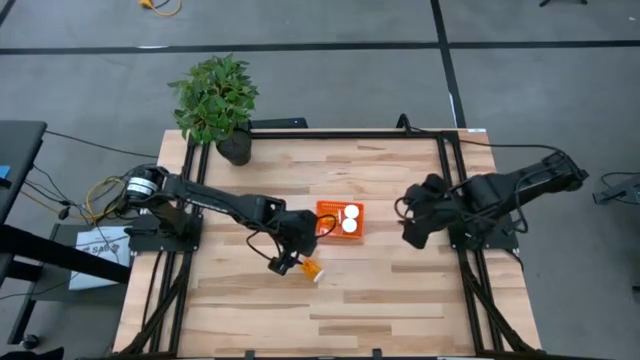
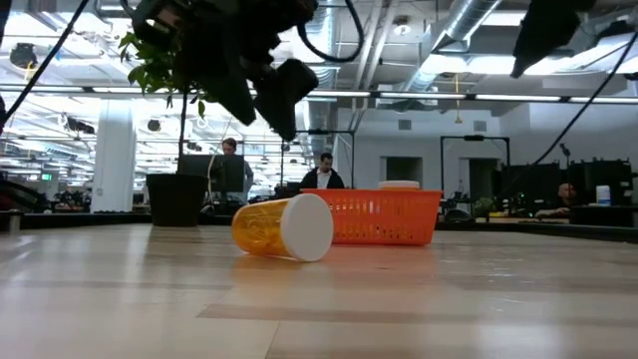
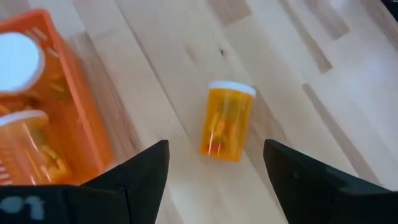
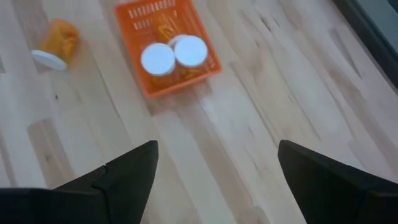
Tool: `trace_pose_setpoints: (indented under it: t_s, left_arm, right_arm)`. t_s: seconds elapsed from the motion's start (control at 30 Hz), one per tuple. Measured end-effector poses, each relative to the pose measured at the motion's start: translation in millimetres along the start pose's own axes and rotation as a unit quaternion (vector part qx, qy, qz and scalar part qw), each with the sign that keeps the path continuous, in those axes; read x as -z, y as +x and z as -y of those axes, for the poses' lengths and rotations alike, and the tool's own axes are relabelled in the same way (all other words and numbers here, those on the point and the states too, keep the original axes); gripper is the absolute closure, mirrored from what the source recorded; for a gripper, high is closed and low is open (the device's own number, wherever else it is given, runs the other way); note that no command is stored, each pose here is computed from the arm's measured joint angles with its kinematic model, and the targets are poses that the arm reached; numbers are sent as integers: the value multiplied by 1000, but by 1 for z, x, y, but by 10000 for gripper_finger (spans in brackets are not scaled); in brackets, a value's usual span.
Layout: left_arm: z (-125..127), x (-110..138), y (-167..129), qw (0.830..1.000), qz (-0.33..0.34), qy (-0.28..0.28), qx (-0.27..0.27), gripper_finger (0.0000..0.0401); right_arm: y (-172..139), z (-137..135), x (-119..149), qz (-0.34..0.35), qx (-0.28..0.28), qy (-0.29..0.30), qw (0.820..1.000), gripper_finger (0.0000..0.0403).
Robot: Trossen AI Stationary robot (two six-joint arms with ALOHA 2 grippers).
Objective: Pick and place pill bottles into a basket
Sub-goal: Put the orange medicine bottle into the orange basket
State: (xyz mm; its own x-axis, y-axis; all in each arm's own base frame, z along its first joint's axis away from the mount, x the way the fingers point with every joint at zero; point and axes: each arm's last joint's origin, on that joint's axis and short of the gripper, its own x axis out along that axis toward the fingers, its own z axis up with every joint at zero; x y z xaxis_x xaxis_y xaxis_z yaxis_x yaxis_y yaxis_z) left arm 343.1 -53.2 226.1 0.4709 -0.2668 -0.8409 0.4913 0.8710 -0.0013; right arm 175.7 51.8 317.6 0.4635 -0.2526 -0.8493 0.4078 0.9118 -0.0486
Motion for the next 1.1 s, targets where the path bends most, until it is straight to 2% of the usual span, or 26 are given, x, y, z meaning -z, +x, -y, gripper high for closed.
trace_pose_setpoints:
  t_s: [0.13, 0.2, 0.4, 0.87, 1.1]
  left_arm:
    - [-1, -1, 3, 1000, 2, 6, -4, 150]
    - [-1, 3, 6, 1000, -16, -2, 6, 150]
    - [3, -2, 20, 999, -2, 4, 33, 150]
    - [11, -5, 22, 1000, -10, 28, 0, 150]
    - [10, 0, 30, 999, -34, 13, 2, 150]
  right_arm:
    - [0, 9, 7, 0, 3, 5, 1000, 78]
    - [2, 11, 10, -1, 5, 7, 1000, 78]
    - [9, 12, 16, -20, 15, -3, 1000, 78]
    - [13, 10, 17, -43, 30, -27, 998, 78]
    - [14, 11, 17, -36, 39, -28, 998, 78]
